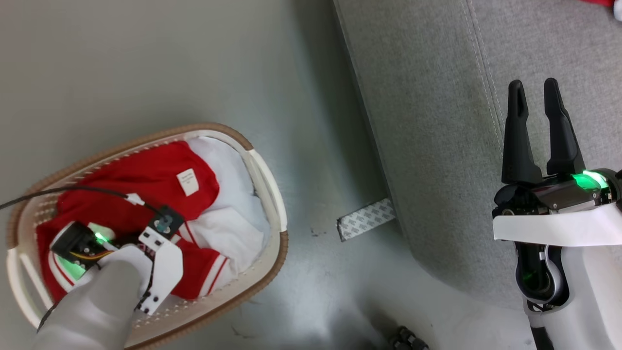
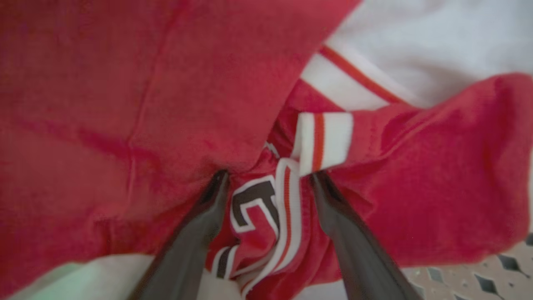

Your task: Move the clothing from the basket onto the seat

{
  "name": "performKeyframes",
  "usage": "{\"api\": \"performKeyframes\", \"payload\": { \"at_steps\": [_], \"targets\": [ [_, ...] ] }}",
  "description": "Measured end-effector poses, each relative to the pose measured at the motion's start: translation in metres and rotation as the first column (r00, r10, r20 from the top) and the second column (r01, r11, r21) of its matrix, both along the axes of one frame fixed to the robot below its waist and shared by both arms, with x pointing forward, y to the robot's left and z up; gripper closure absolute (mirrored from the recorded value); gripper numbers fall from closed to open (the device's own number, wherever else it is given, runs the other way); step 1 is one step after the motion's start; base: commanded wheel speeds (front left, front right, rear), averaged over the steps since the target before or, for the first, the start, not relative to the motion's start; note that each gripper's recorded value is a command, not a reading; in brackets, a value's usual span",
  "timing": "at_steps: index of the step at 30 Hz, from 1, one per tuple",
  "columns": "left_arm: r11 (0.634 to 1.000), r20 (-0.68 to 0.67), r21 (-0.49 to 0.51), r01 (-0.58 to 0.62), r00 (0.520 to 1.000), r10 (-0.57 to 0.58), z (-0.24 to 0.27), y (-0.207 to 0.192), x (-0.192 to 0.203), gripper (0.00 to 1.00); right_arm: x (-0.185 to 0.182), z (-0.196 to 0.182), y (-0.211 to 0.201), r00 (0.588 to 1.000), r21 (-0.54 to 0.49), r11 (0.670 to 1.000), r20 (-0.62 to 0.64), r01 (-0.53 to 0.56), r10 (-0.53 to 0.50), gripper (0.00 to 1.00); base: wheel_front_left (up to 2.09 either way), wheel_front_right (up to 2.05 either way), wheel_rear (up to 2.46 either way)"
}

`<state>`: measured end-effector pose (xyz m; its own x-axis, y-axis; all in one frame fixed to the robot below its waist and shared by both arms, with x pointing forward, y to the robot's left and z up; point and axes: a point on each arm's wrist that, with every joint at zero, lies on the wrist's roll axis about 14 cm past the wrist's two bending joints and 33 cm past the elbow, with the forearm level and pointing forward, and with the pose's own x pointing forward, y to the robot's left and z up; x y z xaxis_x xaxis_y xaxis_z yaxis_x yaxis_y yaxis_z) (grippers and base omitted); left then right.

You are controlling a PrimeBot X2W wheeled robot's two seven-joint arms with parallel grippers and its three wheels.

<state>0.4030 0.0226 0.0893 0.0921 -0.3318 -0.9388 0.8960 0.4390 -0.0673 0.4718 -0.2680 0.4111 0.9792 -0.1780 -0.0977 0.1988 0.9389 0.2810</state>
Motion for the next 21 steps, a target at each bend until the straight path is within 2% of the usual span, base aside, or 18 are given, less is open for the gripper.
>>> {"api": "performKeyframes", "payload": {
  "at_steps": [2,3,4,14,21],
  "targets": [
    [1.000,-0.033,0.017,0.019,0.999,-0.019,-0.010,-0.005,-0.007,0.00,-0.001,-0.006,-0.004,1.000,-0.005,1.000,-0.018,0.011,-0.011,0.00,0.00,0.00,0.00],
    [0.999,-0.044,0.029,0.019,0.999,-0.018,-0.013,-0.004,-0.009,0.54,-0.001,-0.007,-0.005,1.000,-0.004,1.000,-0.019,0.013,-0.014,0.00,0.00,0.00,0.00],
    [0.999,-0.051,0.036,0.022,0.998,-0.021,-0.014,-0.004,-0.011,1.00,-0.001,-0.007,-0.006,1.000,-0.001,1.000,-0.020,0.016,-0.016,0.00,0.00,0.00,0.00],
    [0.999,-0.014,-0.032,-0.017,1.000,0.016,0.007,-0.020,-0.007,1.00,0.002,0.007,-0.002,1.000,-0.002,1.000,0.018,0.004,-0.004,0.00,0.00,0.00,0.00],
    [0.988,0.046,-0.144,-0.057,0.997,0.064,0.053,-0.040,-0.011,1.00,0.000,0.045,0.003,0.995,-0.027,1.000,0.102,-0.013,0.016,0.00,0.00,0.00,0.00]
  ]
}}
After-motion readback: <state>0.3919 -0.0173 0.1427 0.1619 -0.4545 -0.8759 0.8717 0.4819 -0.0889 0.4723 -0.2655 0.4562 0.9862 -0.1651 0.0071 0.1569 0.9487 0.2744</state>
